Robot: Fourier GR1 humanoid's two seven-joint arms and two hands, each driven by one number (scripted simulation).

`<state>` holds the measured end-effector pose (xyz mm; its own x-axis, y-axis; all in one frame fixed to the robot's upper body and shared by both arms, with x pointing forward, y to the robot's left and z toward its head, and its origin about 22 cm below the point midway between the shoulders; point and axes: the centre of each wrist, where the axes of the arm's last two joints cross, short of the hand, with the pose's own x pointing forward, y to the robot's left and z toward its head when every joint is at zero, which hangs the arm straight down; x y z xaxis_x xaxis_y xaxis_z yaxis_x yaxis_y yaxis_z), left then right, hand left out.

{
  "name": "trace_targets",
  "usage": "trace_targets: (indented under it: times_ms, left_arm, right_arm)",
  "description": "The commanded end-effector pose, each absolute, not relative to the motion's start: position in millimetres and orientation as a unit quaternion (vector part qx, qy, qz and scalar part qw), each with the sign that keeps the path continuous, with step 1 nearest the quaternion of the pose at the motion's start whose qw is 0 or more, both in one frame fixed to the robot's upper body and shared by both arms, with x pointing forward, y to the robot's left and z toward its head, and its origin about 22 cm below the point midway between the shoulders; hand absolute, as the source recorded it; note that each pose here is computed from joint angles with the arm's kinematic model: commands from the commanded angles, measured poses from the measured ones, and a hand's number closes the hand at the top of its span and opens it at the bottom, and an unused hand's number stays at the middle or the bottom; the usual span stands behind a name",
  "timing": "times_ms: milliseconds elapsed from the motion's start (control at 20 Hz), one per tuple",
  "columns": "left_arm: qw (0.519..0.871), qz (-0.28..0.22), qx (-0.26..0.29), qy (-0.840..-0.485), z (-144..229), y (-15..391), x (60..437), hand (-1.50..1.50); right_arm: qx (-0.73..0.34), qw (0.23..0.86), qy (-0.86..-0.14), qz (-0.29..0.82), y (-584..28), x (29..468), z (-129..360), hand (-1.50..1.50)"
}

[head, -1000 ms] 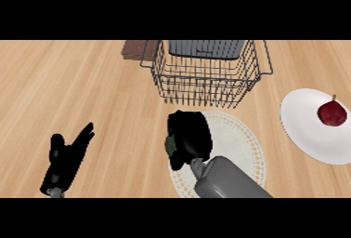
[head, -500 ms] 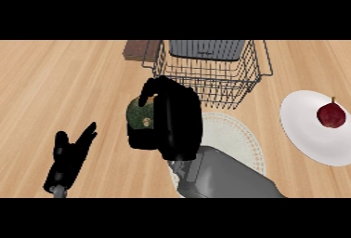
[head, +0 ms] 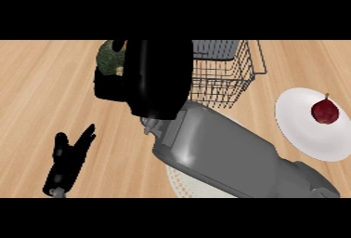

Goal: Pick the squash from the placemat and place it in the basket

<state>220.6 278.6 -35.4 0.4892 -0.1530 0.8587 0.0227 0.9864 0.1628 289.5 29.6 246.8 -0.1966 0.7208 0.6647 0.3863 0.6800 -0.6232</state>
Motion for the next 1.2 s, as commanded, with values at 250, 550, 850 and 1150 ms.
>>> trace_targets:
  times_ms: [250,550,850,1150]
  left_arm:
    - [0.874,-0.038,0.061,-0.48,-51,285,211,0.0]
    - [0.863,-0.034,0.067,-0.499,-44,271,213,0.0]
    - [0.869,-0.03,0.061,-0.49,-40,287,218,0.0]
    - [0.866,-0.031,0.08,-0.493,-51,296,202,0.0]
  right_arm:
    - [-0.396,0.607,-0.683,0.092,44,322,290,1.5]
    - [-0.417,0.607,-0.669,0.097,42,360,276,1.5]
    - [-0.395,0.622,-0.67,0.089,29,385,252,1.5]
    - [-0.339,0.658,-0.672,0.024,5,399,226,1.5]
